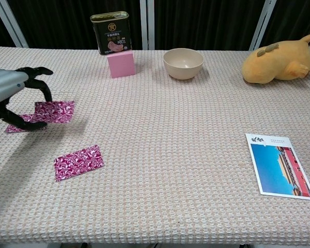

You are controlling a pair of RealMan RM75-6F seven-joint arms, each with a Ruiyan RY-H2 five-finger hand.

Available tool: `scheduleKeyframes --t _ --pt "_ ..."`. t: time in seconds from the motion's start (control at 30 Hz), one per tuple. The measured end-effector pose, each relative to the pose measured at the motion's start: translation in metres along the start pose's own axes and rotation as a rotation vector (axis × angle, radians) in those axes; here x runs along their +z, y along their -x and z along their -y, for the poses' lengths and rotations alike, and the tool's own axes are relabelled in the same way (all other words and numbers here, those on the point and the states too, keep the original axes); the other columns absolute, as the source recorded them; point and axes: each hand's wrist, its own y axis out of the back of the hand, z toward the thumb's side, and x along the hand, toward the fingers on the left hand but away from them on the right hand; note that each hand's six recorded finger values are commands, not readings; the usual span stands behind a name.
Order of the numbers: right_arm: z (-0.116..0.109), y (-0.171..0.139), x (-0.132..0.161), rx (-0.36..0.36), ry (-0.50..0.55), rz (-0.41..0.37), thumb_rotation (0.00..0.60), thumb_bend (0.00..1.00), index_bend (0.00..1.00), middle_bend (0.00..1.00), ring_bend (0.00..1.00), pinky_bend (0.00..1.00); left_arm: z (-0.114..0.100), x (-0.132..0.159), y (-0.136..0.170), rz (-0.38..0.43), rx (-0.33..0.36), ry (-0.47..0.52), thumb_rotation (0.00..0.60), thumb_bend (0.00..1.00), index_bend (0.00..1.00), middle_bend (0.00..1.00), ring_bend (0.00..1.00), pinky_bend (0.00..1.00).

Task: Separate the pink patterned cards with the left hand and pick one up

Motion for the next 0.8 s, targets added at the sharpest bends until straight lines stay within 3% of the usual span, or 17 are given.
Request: scheduleKeyframes --t 0.17,0.27,0.4,0.8 --pt "0.0 -0.001 0.0 -0.003 0.0 0.0 0.6 0.43 0.0 0.0 0.0 0.0 0.001 -0.037 0.005 -0.093 -0.034 -0.025 0.504 0.22 0.39 0.01 0.0 0.17" --pt "0.0 -0.001 0.0 -0.002 0.001 0.0 0.6 0.43 0.0 0.0 0.0 0.0 0.006 -0.047 0.006 -0.108 -0.044 -0.057 0.503 0.22 0.39 0.01 0.0 0.17" --pt "0.001 -0.001 0.001 -0.002 -0.006 -0.004 0.6 0.43 0.0 0.0 0.0 0.0 0.016 -0.058 0.006 -0.109 -0.054 -0.109 0.502 0.22 0.39 0.01 0.0 0.16" --pt "0.0 0.0 0.004 -0.004 -0.012 -0.004 0.6 0.43 0.0 0.0 0.0 0.0 0.023 -0.06 -0.001 -0.034 -0.075 -0.046 0.5 0.22 0.38 0.01 0.0 0.15"
